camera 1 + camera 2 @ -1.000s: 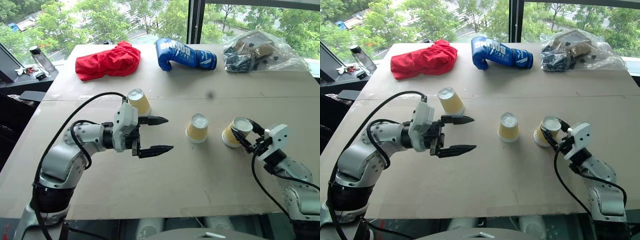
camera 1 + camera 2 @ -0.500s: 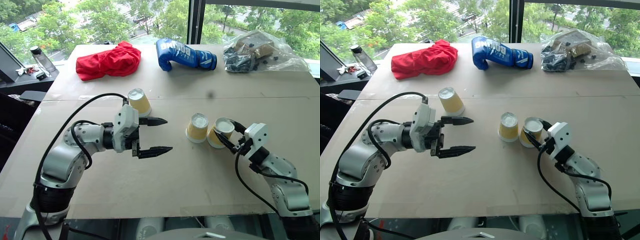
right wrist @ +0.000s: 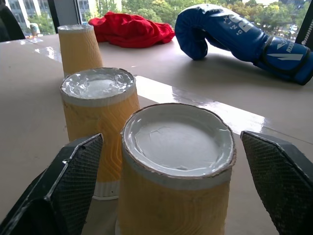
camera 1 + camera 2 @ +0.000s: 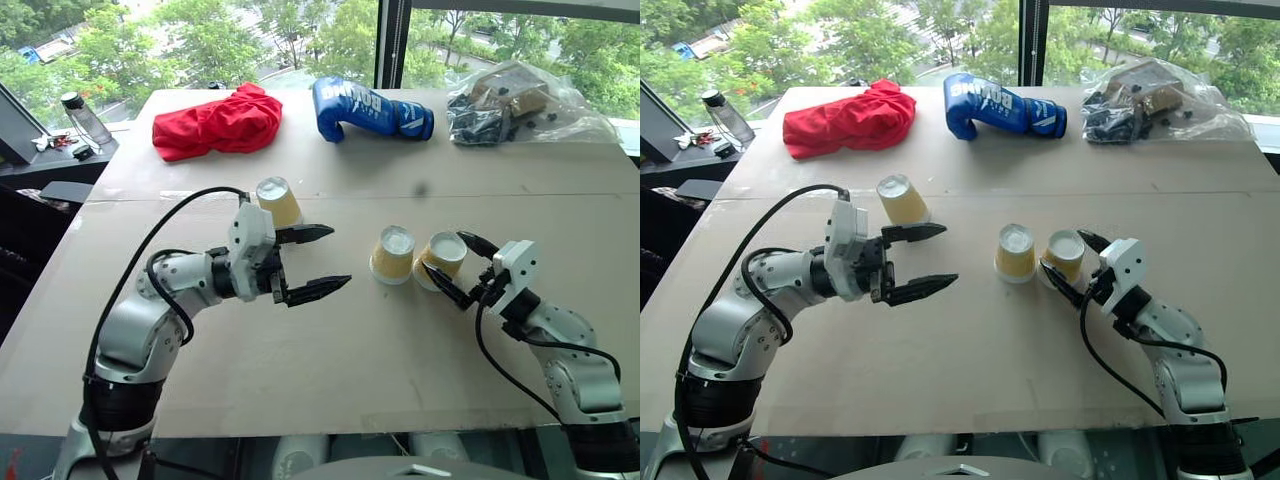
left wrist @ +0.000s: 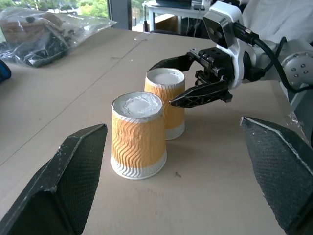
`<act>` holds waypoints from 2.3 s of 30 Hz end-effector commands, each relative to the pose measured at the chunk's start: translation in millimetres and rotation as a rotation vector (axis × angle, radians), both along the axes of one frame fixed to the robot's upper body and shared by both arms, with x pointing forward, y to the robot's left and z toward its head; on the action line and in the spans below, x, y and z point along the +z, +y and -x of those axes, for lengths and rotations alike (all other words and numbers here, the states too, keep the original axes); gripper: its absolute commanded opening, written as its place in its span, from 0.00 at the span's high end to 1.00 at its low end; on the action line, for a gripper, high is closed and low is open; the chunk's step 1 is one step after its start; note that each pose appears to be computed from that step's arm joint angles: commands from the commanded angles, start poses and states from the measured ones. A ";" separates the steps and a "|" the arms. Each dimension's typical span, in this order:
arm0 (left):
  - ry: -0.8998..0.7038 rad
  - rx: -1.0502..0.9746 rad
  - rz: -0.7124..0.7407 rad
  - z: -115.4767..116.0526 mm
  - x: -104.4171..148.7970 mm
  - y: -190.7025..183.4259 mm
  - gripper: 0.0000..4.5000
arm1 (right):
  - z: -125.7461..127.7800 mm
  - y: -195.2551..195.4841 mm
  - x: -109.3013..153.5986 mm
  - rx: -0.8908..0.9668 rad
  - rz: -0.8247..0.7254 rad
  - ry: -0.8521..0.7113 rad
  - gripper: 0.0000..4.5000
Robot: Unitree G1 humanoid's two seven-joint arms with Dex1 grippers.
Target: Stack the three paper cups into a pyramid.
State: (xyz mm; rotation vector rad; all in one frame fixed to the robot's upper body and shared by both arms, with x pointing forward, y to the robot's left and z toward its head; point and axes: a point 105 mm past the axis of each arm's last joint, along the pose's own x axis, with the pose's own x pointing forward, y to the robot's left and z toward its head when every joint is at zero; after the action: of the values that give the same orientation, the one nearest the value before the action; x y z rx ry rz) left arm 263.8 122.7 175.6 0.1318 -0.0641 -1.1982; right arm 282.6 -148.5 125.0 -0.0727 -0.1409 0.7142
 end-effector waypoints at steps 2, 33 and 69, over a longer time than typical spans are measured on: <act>-0.126 0.196 0.146 -11.2 17.6 19.5 0.00 | 15.7 -10.4 27.6 0.059 -0.019 -0.106 0.01; -0.214 0.688 0.155 -97.7 -21.7 51.8 0.00 | 104.2 -128.2 63.5 0.363 -0.080 -0.052 0.01; -0.343 0.748 0.144 -148.5 -15.9 48.2 0.48 | 103.0 -131.4 64.2 0.364 -0.093 -0.045 0.00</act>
State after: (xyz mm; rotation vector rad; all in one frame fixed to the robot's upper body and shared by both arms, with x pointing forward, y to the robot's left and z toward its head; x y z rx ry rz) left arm 413.1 173.1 130.7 0.1663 -0.2608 -0.3873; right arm 184.5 -274.7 178.5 0.0653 -0.1876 1.0742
